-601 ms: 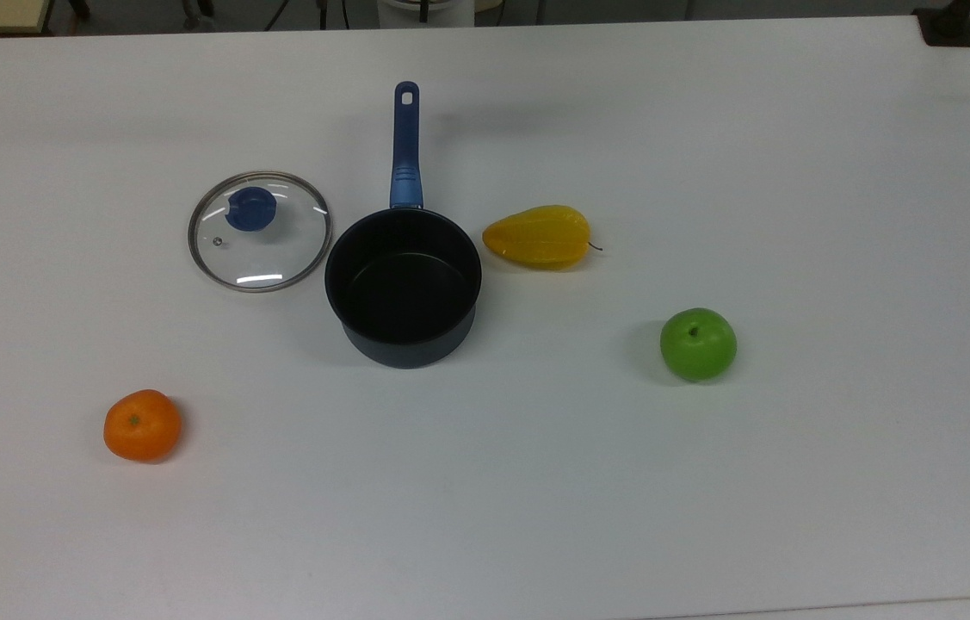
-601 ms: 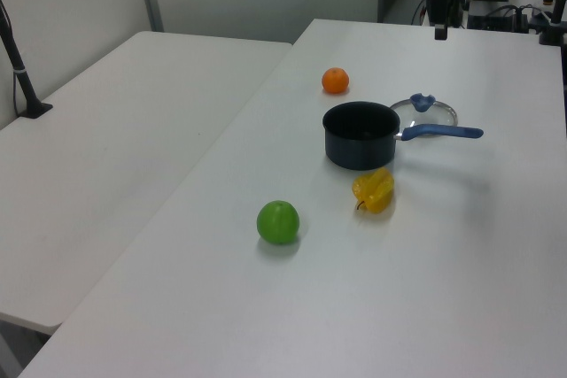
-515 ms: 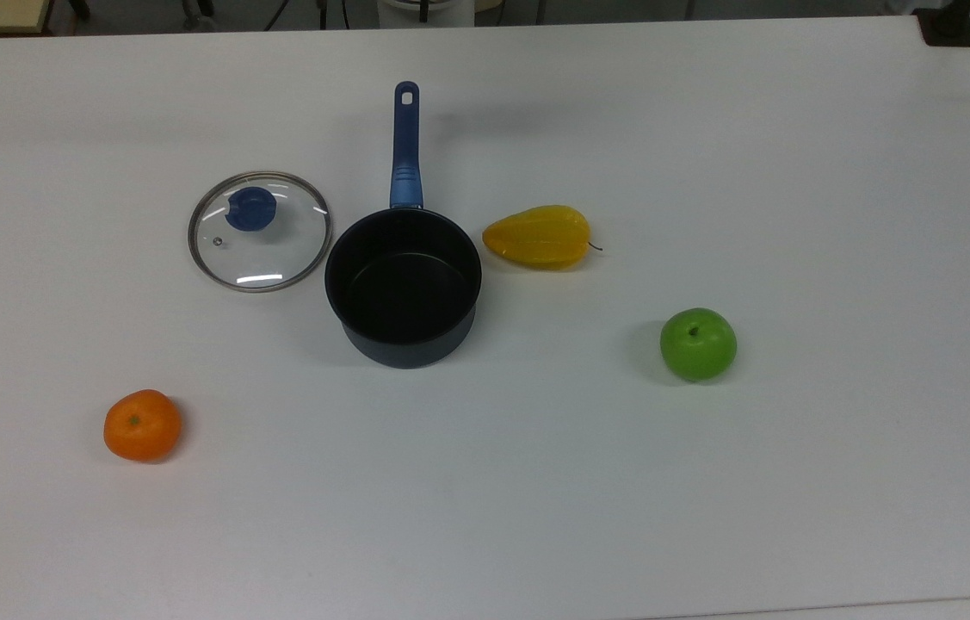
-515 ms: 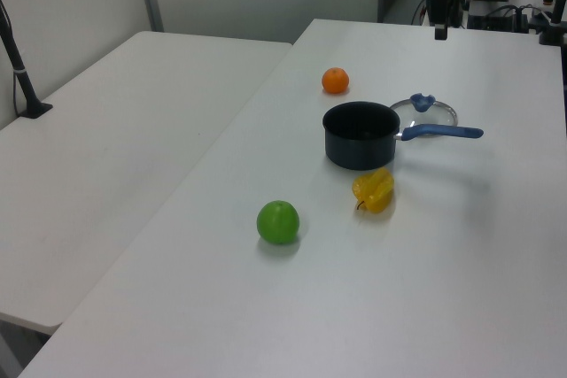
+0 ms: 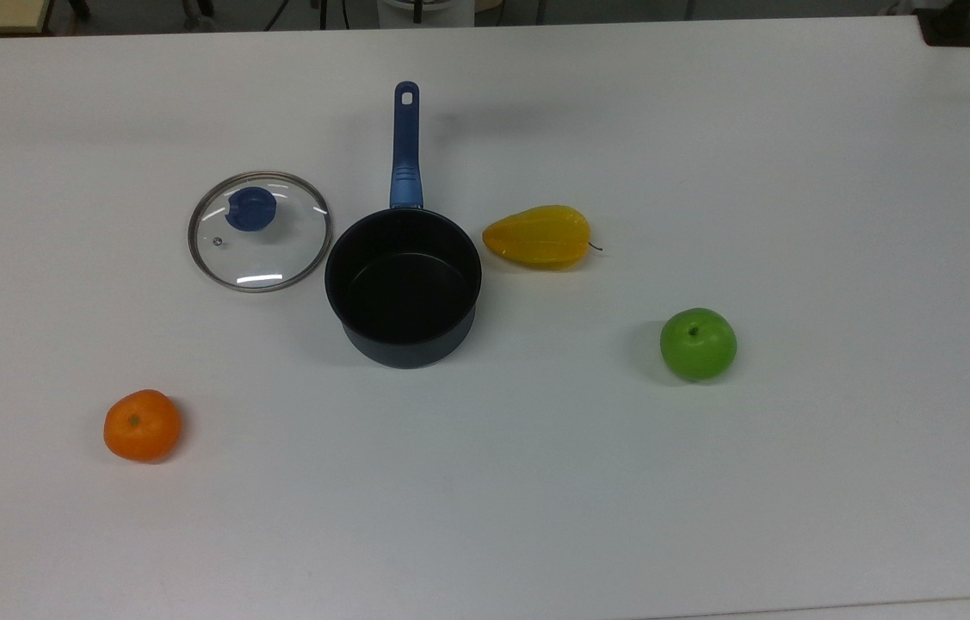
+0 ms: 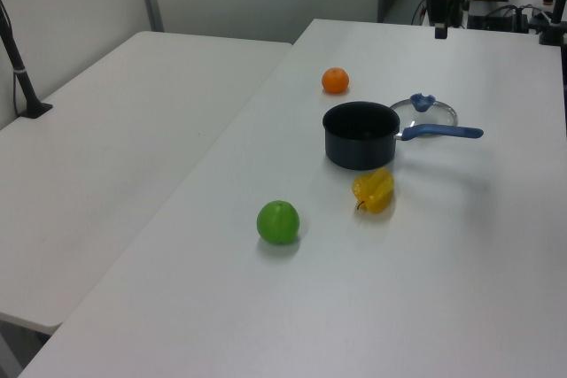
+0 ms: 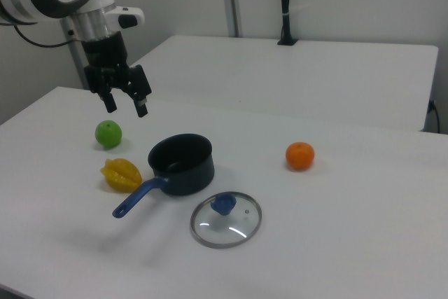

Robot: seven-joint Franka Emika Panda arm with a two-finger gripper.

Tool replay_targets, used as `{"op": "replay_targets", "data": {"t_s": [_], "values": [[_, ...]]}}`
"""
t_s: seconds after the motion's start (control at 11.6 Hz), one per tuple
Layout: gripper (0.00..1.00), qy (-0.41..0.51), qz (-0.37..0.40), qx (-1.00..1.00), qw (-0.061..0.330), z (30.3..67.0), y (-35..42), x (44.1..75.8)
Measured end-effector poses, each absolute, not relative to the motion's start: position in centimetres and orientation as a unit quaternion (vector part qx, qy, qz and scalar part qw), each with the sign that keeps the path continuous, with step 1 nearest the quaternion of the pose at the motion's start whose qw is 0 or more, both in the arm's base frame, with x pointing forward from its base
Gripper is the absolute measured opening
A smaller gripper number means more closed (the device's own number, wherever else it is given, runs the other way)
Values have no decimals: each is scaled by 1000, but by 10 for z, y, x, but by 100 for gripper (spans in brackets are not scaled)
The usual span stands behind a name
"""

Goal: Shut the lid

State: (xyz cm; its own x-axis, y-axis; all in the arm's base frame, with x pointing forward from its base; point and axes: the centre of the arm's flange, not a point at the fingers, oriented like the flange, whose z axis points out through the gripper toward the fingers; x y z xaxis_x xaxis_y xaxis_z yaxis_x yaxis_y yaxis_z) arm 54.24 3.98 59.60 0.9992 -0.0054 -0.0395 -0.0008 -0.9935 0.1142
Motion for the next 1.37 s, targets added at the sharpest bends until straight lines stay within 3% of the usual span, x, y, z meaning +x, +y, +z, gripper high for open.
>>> {"op": "replay_targets", "data": {"t_s": [0.52,1.03,1.37], "values": [[100,27,-15,998,53,571,-65,561],[100,41,-20,998,49,448,-120,582],[100,50,-30,997,44,388,-128,598]]}}
